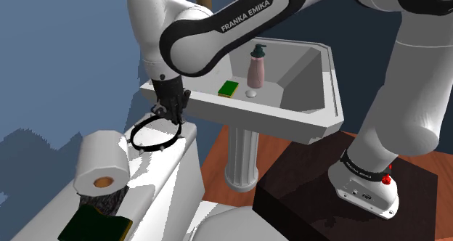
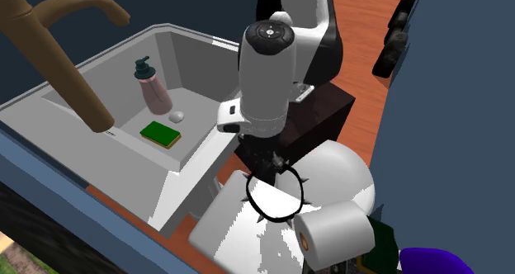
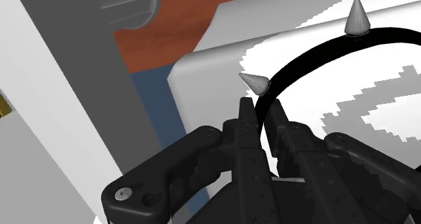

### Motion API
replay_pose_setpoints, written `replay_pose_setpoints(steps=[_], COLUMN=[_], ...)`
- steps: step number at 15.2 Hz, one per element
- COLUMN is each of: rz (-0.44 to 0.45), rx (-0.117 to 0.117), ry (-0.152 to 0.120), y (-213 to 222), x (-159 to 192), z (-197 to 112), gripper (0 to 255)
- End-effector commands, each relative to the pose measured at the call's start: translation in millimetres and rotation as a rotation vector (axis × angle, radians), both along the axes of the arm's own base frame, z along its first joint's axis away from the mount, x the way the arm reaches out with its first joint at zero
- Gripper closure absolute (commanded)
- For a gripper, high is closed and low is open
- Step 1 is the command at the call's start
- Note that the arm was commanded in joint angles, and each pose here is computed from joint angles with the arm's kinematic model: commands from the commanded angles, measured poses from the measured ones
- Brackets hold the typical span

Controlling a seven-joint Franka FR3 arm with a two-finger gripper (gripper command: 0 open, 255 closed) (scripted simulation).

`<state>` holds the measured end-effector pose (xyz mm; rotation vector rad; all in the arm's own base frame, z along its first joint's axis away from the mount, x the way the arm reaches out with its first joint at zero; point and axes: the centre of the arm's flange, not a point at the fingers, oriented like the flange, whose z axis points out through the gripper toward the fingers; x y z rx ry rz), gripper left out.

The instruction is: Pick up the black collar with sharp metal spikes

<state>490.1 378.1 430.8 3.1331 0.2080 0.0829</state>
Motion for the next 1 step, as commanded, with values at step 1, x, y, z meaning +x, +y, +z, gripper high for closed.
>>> replay_pose_setpoints(steps=[1], rz=[0.0], rx=[0.0], ry=[0.0], y=[-0.3], x=[0.5], z=[3.2], gripper=[255])
